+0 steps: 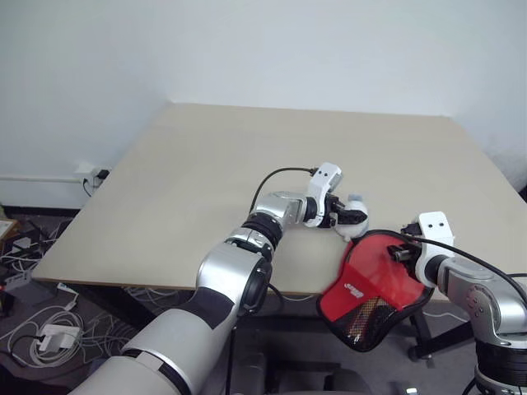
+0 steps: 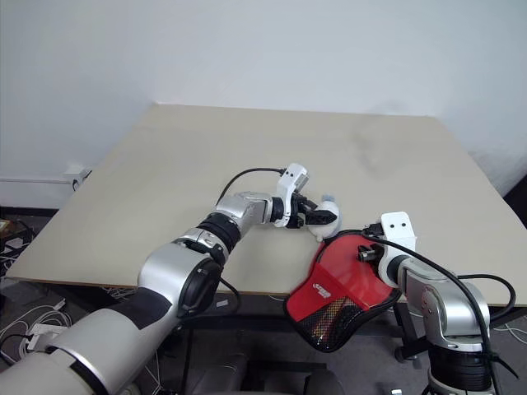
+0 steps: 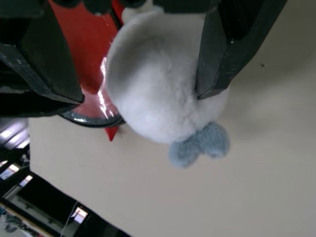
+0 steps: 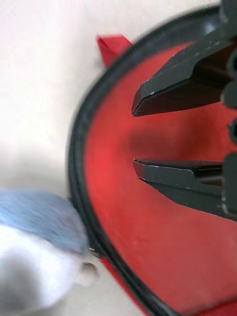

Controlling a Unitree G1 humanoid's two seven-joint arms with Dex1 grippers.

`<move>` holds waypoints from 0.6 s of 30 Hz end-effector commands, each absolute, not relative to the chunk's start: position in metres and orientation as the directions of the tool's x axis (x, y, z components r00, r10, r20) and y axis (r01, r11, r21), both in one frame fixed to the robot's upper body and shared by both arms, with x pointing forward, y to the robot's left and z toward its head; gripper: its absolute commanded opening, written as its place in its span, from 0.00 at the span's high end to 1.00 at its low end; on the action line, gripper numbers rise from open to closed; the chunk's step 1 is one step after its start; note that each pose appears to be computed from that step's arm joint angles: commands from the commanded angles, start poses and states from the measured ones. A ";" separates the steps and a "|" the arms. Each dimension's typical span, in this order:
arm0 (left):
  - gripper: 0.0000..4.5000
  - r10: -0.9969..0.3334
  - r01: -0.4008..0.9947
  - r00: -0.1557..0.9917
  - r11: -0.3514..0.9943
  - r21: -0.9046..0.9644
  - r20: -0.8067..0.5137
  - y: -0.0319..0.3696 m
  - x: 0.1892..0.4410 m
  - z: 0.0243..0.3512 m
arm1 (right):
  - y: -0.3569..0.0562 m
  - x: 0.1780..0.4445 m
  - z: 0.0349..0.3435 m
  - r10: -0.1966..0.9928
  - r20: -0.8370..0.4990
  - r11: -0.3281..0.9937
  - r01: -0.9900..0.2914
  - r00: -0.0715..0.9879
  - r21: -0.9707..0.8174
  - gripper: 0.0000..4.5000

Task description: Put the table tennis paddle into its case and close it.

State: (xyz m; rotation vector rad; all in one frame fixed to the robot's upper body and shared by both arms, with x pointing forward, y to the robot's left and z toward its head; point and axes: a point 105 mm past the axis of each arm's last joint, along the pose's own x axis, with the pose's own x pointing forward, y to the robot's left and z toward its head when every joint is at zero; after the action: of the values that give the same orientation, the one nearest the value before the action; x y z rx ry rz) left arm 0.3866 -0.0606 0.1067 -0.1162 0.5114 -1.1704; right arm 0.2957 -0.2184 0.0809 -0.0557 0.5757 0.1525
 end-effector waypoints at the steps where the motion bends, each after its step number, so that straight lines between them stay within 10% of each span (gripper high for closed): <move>1: 0.16 -0.917 0.892 0.312 0.372 -0.255 -0.248 -0.054 0.397 0.134 | -0.223 0.307 0.105 0.107 -0.445 0.991 -0.131 0.889 -0.024 0.68; 8: 0.16 -0.957 0.973 0.217 0.227 -0.032 -0.190 -0.009 0.397 0.164 | -0.219 0.317 0.115 0.120 -0.367 0.991 -0.131 0.922 -0.005 0.68; 18: 0.16 -0.932 0.991 0.042 -0.007 0.133 -0.361 0.020 0.325 0.120 | -0.219 0.330 0.117 0.068 -0.209 0.996 -0.054 0.976 0.073 0.68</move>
State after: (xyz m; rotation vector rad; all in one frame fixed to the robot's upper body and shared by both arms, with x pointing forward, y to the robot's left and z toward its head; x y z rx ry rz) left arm 0.3280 0.0342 0.1017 0.3409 0.2704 -1.5208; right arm 0.3291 -0.2143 0.1014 0.0741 0.2960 0.0739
